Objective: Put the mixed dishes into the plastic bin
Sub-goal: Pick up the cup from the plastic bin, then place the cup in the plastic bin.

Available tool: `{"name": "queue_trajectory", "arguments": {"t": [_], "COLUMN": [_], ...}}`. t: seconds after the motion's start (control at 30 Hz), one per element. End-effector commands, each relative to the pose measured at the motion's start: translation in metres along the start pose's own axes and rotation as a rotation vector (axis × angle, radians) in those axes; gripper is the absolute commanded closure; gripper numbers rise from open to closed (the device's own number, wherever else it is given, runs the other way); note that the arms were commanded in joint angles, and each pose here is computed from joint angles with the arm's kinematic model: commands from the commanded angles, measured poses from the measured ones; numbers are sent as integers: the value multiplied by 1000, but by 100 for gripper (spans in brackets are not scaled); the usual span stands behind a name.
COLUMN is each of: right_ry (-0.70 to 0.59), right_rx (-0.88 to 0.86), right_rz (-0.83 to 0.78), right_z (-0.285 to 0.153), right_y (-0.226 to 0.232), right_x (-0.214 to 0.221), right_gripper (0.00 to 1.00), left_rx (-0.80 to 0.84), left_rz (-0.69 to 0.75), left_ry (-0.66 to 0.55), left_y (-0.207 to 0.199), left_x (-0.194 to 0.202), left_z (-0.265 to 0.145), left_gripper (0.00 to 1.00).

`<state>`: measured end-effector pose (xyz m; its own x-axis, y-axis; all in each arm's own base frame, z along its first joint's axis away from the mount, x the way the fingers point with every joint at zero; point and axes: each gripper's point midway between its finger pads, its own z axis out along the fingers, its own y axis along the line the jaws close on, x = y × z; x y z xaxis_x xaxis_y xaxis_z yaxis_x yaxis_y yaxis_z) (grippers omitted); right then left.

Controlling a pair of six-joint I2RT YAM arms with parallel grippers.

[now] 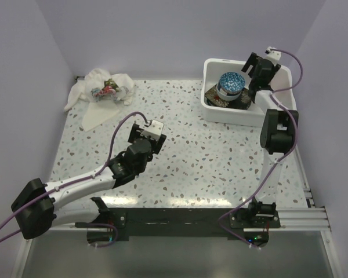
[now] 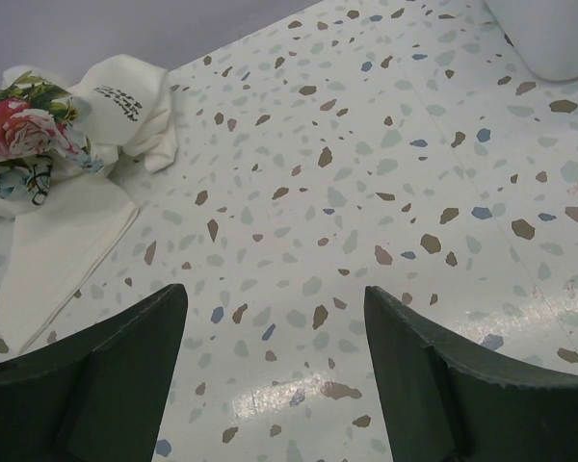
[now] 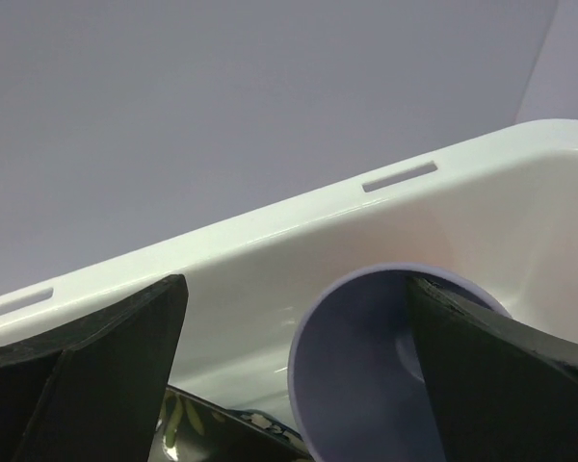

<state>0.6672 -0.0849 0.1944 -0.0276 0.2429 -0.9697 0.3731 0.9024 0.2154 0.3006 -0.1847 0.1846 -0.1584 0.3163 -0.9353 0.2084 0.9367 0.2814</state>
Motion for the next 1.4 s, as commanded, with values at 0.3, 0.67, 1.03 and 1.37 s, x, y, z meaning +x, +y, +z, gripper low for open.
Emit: {"name": "queue_trajectory", "arguments": {"t": [0.3, 0.67, 1.03, 1.37], "right_ry": [-138, -138, -38, 39], "right_rx": [139, 122, 208, 241], "right_rz": [38, 100, 33, -59], "right_z": [13, -7, -19, -57], "right_y": [-23, -23, -44, -55], "right_x": [-29, -30, -17, -39], "right_gripper": [1, 4, 57, 99], "left_rx": [-10, -5, -8, -3], "left_rz": [-12, -8, -15, -33], "left_ry": [-38, -39, -47, -62], "left_y": [0, -2, 0, 3], "left_x": [-7, -7, -10, -17], "left_z": [1, 2, -1, -4], "left_gripper": [21, 21, 21, 22]}}
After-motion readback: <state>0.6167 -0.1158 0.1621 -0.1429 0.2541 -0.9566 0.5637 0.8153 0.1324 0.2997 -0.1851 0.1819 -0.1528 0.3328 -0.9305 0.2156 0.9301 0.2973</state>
